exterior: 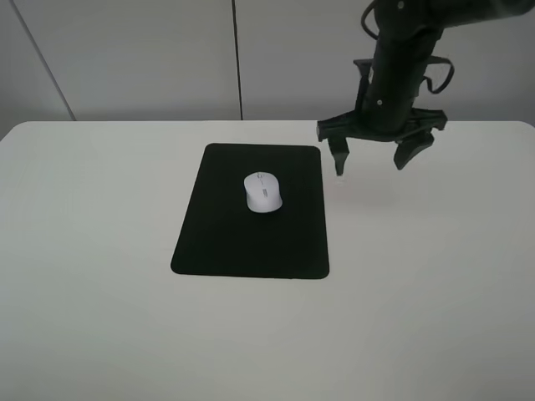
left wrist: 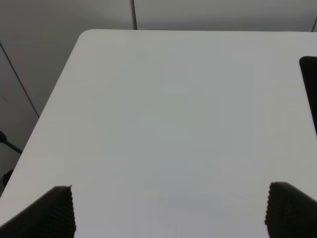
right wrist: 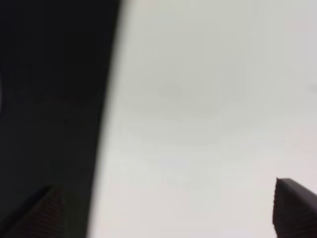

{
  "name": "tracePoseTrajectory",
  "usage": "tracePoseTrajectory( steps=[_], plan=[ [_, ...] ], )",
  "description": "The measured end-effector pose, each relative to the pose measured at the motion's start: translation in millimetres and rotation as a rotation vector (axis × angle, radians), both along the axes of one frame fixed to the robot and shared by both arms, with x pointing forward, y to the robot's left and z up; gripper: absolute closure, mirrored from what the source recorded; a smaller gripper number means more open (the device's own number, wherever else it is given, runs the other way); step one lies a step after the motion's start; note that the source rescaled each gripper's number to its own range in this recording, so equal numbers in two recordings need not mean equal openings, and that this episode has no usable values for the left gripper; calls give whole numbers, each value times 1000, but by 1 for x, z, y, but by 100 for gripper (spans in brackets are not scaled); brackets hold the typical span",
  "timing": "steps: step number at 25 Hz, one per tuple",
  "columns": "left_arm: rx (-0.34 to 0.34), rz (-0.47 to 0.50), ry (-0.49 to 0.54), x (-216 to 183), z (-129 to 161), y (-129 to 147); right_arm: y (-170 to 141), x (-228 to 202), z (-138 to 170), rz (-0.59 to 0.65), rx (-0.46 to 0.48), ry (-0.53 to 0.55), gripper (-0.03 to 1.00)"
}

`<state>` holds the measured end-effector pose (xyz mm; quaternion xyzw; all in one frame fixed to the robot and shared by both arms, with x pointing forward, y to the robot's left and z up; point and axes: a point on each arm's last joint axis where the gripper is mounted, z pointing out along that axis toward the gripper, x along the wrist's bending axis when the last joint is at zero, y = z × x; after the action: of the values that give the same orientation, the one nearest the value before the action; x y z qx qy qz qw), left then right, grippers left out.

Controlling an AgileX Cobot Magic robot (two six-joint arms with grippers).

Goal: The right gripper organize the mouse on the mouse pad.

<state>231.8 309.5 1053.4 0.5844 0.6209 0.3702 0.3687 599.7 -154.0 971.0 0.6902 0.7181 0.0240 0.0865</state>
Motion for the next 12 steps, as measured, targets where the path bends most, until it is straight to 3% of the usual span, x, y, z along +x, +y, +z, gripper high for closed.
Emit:
tracePoseTrajectory(
  steps=[6, 12],
  plan=[
    [0, 0, 0, 0, 0, 0, -72, -27, 9, -135, 1, 0, -3],
    [0, 0, 0, 0, 0, 0, -119, -62, 23, -242, 15, -45, -3]
  ],
)
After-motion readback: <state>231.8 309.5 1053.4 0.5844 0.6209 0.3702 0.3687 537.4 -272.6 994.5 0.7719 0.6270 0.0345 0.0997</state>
